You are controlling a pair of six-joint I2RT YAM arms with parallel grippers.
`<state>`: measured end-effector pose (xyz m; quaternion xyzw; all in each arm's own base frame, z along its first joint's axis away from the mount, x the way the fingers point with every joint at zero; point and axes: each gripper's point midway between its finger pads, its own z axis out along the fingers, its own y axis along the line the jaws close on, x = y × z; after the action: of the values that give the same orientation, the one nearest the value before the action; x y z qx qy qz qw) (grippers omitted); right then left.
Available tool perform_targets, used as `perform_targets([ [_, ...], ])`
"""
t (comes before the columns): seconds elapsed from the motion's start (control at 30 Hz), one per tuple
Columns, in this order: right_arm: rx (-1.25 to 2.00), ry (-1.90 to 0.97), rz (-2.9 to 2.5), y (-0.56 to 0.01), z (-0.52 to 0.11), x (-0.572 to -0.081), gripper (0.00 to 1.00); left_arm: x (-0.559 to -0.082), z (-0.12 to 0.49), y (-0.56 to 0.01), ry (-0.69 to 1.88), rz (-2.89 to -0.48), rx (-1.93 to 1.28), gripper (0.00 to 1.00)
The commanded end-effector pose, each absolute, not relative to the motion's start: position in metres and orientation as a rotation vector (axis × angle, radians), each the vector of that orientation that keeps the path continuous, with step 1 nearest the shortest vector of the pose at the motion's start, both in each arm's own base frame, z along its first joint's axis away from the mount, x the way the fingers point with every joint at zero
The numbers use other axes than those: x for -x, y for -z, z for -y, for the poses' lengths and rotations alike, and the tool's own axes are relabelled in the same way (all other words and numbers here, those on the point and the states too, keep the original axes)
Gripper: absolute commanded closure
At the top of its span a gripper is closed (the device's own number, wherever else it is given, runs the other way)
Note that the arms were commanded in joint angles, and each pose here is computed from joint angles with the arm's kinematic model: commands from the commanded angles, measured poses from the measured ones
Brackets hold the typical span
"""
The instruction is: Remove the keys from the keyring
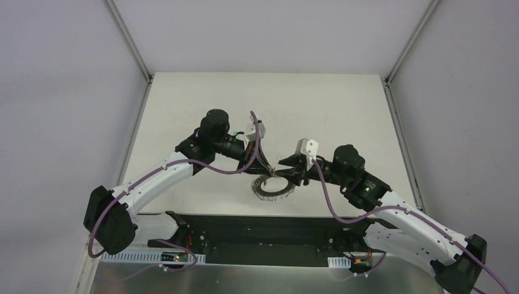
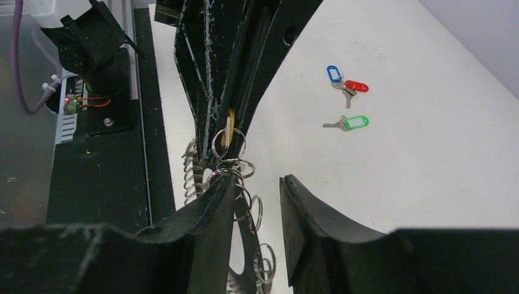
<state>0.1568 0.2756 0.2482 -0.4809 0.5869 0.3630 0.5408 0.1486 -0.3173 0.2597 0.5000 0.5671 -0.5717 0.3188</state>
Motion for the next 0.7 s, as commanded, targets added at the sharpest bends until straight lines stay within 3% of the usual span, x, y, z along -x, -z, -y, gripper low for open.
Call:
perform_targets([
  [0.0, 1.162, -0.94, -1.27, -0.276, -0.285, -0.147, 0.6, -0.134, 0.318, -0.29, 1.541, -1.314, -1.405, 1.0],
  [0.4, 1.281, -1.07, -1.205, -0.268, -0.292, -0.121, 0.61, -0.125, 0.319, -0.29, 1.556, -1.268, -1.444, 1.0],
  [0.67, 1.302, -1.107, -1.237, -0.263, -0.294, -0.118, 0.74, -0.126, 0.317, -0.291, 1.53, -1.256, -1.445, 1.0],
])
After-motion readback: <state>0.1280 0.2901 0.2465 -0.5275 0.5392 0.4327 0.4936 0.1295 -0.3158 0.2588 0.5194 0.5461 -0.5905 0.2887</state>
